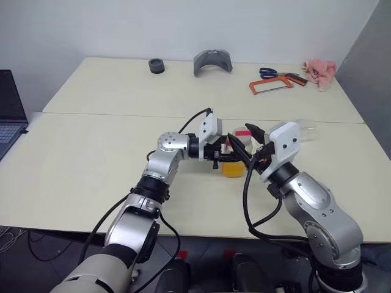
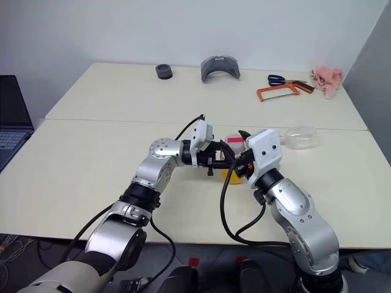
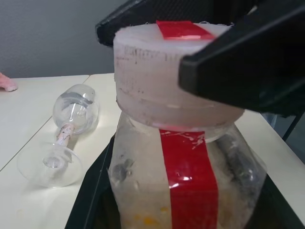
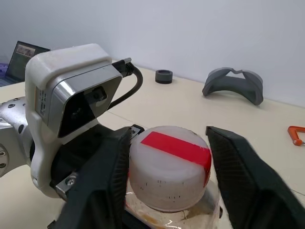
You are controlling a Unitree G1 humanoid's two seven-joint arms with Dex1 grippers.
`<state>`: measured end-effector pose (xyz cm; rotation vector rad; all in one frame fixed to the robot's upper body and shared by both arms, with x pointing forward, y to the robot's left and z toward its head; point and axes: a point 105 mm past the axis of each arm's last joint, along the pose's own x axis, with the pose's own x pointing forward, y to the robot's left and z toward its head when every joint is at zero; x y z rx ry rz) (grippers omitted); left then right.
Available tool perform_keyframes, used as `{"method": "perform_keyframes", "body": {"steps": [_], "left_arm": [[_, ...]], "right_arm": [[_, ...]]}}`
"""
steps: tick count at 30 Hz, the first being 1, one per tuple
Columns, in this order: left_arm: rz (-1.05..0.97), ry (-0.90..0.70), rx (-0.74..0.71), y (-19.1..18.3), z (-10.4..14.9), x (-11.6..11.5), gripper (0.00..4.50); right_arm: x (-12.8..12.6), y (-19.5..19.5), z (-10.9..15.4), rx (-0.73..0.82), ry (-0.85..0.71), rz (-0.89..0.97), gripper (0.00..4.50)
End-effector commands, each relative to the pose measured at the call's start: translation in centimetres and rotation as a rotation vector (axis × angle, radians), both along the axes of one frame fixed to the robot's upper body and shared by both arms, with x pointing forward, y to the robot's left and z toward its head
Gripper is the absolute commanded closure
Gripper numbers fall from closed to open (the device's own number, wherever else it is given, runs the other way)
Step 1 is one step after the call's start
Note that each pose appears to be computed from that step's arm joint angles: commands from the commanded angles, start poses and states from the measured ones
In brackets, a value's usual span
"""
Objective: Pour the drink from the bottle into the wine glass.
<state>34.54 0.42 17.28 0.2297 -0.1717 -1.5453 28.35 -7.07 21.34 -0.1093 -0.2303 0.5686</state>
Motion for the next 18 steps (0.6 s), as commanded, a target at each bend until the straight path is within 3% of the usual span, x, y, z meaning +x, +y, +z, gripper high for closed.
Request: {"method": "perform_keyframes", "body": {"steps": [1, 6, 10, 16, 18], "left_arm": [[-0.023, -0.052, -0.015, -0.1, 1.2, -0.3, 2.74], [-0.065, -0.049, -0.006, -0.1, 1.3, -0.6, 2.74], [-0.112, -0.05, 0.01, 0.0, 1.3, -1.1, 2.74], [-0.128, -0.048, 0.014, 0.0, 1.2, -1.5, 2.76], [-0.128, -0.044, 0.012, 0.0, 1.1, -1.6, 2.76]], "right_arm": [[-0.6, 0.3, 1.0, -0.018, -0.055, 0.084, 2.65], [-0.8, 0.0, 1.7, -0.263, -0.102, 0.406, 2.65], [-0.6, -1.2, 1.9, -0.45, -0.051, 0.625, 2.65], [-0.3, -2.3, 1.6, -0.496, 0.065, 0.728, 2.65], [-0.1, -2.5, 1.7, -0.48, 0.06, 0.701, 1.92]]}}
